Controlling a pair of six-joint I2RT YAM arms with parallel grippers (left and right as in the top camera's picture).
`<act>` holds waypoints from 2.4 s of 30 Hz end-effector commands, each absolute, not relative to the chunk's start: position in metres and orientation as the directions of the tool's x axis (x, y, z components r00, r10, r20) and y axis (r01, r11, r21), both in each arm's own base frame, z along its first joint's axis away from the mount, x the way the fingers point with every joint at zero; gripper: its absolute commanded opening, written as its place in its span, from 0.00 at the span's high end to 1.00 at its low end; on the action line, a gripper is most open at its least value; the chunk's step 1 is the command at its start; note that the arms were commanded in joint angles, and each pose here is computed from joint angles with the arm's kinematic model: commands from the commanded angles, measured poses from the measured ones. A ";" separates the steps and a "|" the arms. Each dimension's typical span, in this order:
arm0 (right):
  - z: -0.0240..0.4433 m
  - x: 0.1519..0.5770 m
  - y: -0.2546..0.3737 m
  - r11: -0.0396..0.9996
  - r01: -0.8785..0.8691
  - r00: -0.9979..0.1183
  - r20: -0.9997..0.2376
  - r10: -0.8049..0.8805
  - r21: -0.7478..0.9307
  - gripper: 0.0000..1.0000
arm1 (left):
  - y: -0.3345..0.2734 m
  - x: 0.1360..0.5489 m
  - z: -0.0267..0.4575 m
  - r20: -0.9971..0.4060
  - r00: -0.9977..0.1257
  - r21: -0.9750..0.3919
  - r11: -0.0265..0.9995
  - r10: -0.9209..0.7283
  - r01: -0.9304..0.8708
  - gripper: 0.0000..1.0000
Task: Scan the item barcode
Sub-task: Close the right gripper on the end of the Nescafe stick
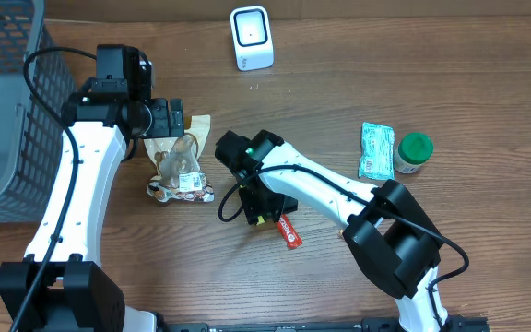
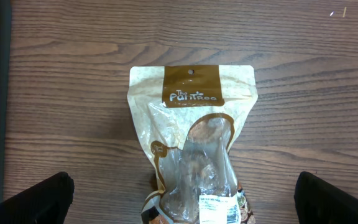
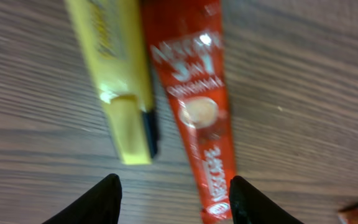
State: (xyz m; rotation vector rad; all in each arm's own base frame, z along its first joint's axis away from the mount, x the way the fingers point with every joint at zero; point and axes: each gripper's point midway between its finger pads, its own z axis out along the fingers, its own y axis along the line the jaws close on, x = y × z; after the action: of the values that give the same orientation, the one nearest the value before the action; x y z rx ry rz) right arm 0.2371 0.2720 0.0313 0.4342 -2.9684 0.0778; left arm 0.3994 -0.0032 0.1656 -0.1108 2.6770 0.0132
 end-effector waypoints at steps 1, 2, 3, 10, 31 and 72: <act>0.028 0.233 0.256 0.958 -0.277 -0.950 0.169 -0.261 -0.079 0.46 | -0.003 0.403 0.171 -0.460 -0.885 -0.004 0.997 -0.069 -0.076 0.00; 0.027 0.230 0.253 0.957 -0.277 -0.949 0.181 -0.259 -0.086 0.46 | -0.003 0.403 0.171 -0.460 -0.885 -0.004 0.997 -0.069 -0.076 0.00; 0.024 0.227 0.249 0.956 -0.278 -0.947 0.193 -0.257 -0.094 0.46 | -0.003 0.403 0.171 -0.460 -0.885 -0.004 0.997 -0.069 -0.076 0.00; 0.008 0.211 0.232 0.951 -0.283 -0.937 0.248 -0.246 -0.128 0.51 | -0.003 0.403 0.171 -0.460 -0.885 -0.004 0.997 -0.069 -0.076 0.00; -0.004 0.209 0.231 0.957 -0.259 -0.945 0.236 -0.224 -0.128 0.66 | -0.003 0.403 0.171 -0.460 -0.885 -0.004 0.997 -0.069 -0.076 0.00; -0.007 0.217 0.245 0.966 -0.250 -0.953 0.195 -0.232 -0.070 0.96 | -0.003 0.403 0.171 -0.460 -0.885 -0.004 0.997 -0.070 -0.076 0.00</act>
State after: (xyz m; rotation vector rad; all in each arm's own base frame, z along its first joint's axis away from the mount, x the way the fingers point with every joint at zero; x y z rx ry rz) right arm 0.2124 0.2482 0.0009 0.3662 -2.9085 0.1186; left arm 0.3993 -0.0032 0.1655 -0.1108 2.6774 0.0132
